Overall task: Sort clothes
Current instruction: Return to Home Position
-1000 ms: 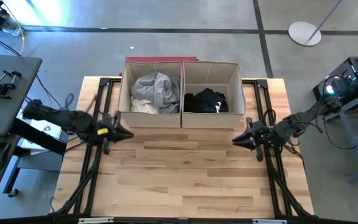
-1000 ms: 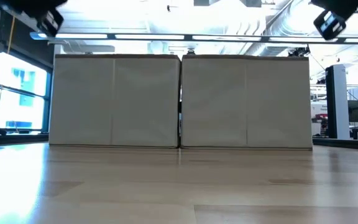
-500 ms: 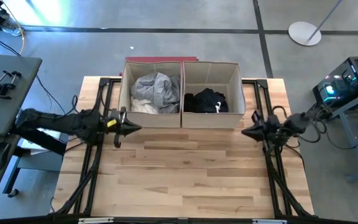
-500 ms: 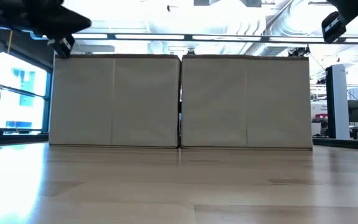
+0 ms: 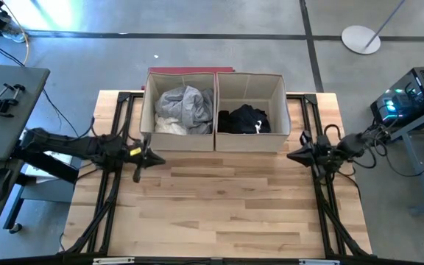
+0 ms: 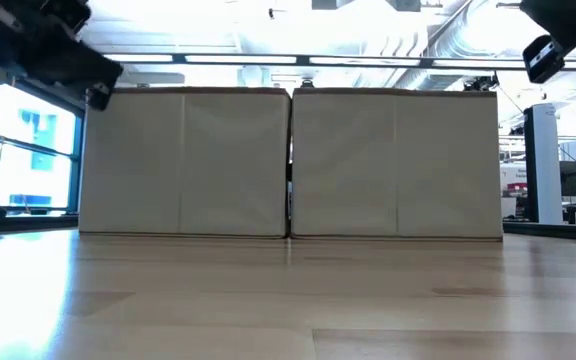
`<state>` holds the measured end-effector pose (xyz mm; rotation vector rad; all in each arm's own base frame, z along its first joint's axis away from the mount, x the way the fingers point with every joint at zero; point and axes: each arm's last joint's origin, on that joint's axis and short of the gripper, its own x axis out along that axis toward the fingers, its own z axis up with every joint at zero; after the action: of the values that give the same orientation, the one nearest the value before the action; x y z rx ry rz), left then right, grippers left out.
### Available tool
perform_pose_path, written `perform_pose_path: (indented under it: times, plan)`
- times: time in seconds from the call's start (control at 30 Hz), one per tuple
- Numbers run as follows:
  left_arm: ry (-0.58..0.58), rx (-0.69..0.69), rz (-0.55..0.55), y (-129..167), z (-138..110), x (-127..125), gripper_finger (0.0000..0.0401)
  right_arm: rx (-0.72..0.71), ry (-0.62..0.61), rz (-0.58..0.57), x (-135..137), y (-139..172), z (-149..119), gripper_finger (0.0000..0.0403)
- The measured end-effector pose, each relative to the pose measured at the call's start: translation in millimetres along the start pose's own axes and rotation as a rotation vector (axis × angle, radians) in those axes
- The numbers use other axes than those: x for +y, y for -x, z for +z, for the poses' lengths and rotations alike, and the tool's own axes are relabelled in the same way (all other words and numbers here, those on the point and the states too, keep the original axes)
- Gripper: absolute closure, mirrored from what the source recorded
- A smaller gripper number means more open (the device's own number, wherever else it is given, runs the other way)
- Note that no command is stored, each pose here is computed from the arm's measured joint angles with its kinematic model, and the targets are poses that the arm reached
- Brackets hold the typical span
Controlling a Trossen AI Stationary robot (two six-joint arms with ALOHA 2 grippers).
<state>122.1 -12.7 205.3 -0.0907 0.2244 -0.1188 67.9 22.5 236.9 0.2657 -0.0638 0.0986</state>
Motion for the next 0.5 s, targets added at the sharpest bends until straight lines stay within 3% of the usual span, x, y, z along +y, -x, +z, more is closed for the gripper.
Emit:
perform_pose_path:
  times: [0.3, 0.5]
  plan:
    - [-0.044, -0.099, 0.008, 2.6, -33.7, -10.1, 0.0401, 0.042, -0.037, -0.007, -1.3, -1.8, -8.9, 0.0403]
    - [-0.069, -0.129, 0.005, 7.8, -34.4, -9.3, 0.0401, 0.029, -0.046, 0.015, -5.2, -14.3, -49.5, 0.0403]
